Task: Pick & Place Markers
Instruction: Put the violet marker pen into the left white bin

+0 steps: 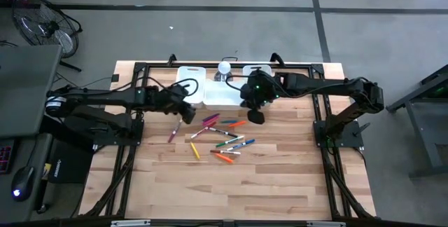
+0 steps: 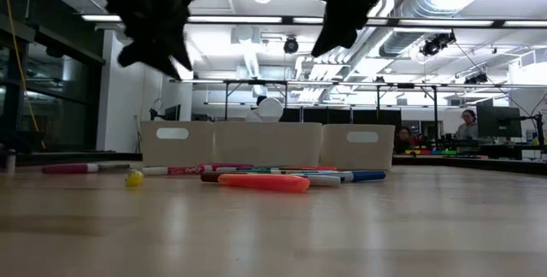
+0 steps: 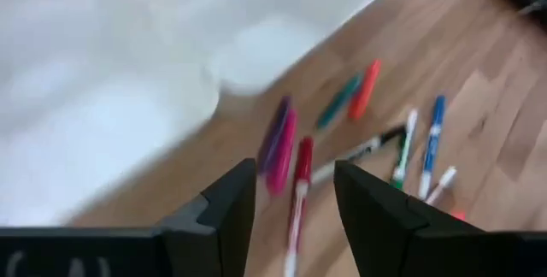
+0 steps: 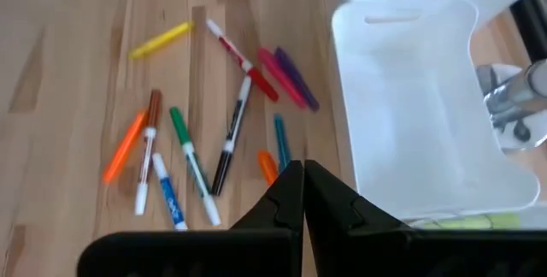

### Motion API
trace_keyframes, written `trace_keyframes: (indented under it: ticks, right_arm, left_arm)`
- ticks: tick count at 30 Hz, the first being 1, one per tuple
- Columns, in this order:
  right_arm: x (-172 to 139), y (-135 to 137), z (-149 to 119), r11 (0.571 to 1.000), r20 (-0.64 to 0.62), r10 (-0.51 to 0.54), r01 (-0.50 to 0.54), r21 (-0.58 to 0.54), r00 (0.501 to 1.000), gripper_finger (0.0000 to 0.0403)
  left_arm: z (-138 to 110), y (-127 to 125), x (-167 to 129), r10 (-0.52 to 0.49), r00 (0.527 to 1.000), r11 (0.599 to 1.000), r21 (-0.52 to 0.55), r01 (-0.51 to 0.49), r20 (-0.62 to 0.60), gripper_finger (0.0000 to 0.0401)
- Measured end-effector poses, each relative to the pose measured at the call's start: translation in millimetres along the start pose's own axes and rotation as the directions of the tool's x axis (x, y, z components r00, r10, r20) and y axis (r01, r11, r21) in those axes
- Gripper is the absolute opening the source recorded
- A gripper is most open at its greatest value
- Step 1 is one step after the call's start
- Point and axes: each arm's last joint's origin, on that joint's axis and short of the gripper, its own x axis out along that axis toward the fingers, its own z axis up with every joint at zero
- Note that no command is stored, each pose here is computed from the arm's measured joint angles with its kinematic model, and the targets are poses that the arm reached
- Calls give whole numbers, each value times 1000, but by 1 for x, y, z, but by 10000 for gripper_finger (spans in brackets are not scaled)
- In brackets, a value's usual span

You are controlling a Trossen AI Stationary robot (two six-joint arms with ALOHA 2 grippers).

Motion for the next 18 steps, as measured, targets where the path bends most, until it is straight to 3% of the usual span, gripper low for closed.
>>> trace_keyframes:
  ticks: [6,10,18]
  right_arm:
    - [0,2,0,1000,-5,4,-4,8,1000,0]
    - [0,2,0,1000,-5,4,-4,9,1000,0]
    - [0,2,-3,1000,-33,6,-5,29,999,0]
  left_arm:
    - [-14,4,11,72,983,984,-149,-98,-168,159]
    - [-19,4,25,85,962,973,-188,-137,-259,159]
    - [-32,0,70,167,888,957,-144,-250,-429,159]
